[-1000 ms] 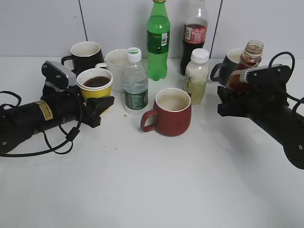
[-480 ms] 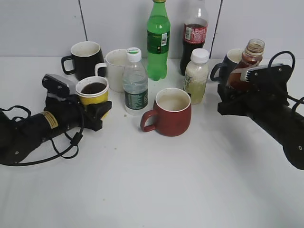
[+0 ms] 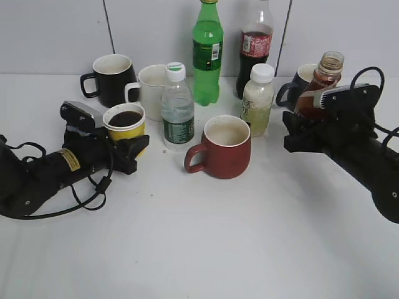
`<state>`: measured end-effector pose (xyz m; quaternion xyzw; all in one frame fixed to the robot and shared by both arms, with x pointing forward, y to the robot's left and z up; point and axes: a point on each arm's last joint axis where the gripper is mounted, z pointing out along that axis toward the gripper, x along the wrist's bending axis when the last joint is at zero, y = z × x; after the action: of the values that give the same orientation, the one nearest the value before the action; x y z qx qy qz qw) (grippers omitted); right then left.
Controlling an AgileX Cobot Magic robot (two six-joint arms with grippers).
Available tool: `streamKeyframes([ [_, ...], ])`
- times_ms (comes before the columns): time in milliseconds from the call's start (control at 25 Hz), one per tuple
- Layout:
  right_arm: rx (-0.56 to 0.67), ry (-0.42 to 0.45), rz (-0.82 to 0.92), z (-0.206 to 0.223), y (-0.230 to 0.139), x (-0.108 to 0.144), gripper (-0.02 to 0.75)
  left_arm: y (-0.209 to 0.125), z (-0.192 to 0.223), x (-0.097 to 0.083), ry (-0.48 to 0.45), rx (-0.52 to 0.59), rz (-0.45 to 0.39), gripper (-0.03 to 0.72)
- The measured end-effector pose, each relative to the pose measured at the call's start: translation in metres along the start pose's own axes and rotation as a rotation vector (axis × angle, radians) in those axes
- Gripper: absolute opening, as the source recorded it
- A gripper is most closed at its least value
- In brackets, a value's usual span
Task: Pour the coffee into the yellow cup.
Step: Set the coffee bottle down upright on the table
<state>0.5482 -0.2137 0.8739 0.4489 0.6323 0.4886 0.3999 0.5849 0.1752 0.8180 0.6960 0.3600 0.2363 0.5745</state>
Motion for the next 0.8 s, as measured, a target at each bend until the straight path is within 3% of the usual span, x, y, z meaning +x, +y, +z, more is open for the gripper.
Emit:
streamKeyframes([
  [360,-0.015,-0.001,0.0,0.0,0.0014,-0.0001,0.506,0.0,0.0017,-0.0004,-0.014,0.011,0.05,0.416],
  [800,-0.018,-0.001,0.0,0.0,0.0017,-0.0001,0.505,-0.002,0.0018,-0.0005,-0.016,0.035,0.053,0.52],
])
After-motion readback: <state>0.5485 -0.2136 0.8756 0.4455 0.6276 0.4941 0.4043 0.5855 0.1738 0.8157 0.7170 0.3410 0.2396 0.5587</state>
